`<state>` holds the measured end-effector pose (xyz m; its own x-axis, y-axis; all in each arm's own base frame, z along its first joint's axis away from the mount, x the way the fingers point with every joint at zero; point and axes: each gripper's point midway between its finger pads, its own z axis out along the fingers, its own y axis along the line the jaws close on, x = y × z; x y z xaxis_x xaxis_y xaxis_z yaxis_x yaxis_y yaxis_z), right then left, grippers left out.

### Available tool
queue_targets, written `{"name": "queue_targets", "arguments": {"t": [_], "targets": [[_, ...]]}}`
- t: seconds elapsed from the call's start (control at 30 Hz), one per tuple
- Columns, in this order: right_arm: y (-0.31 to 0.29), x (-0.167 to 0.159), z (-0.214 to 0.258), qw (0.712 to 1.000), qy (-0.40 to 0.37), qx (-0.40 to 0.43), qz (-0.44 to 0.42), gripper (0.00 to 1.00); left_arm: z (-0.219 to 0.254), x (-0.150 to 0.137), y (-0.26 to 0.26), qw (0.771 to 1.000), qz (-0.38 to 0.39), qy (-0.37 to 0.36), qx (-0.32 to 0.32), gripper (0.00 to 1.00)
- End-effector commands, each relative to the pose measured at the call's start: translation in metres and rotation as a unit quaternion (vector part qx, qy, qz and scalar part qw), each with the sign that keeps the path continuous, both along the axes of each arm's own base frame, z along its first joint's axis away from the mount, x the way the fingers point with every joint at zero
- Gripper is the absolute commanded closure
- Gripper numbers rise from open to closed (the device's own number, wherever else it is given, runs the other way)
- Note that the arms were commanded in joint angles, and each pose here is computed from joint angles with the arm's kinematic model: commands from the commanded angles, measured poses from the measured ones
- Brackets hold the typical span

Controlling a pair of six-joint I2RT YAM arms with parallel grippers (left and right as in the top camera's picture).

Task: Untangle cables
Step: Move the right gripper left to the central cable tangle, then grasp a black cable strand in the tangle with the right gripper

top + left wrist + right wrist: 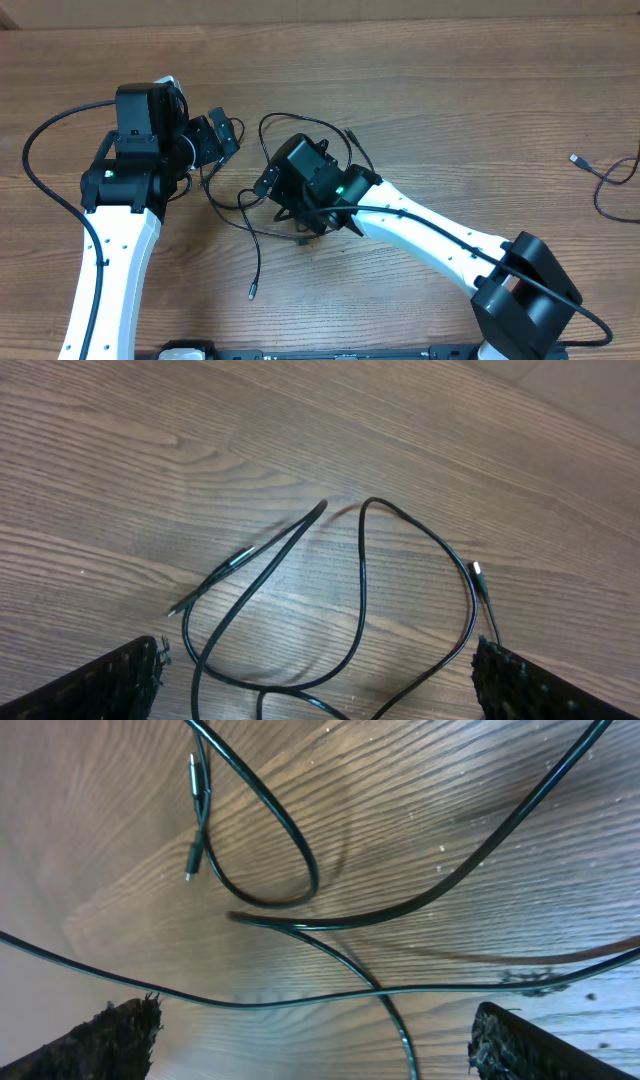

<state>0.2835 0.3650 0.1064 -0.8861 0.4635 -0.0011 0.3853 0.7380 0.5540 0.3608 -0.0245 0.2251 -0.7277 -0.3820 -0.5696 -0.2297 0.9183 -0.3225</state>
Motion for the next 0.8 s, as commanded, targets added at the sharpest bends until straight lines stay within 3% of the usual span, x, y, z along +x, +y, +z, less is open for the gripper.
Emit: {"name": "queue_targets", "arguments": {"t": [0.0, 0.77], "targets": [[0.004, 0.005, 0.004, 0.999, -0.017, 0.0, -0.042, 0.0, 0.007, 0.004, -0.002, 1.0, -0.011, -0.009, 0.002, 0.0], [0.034, 0.025, -0.058, 0.997, -0.059, -0.02, -0.052, 0.03, 0.007, 0.004, -0.002, 1.0, -0.011, -0.009, 0.002, 0.0]]}}
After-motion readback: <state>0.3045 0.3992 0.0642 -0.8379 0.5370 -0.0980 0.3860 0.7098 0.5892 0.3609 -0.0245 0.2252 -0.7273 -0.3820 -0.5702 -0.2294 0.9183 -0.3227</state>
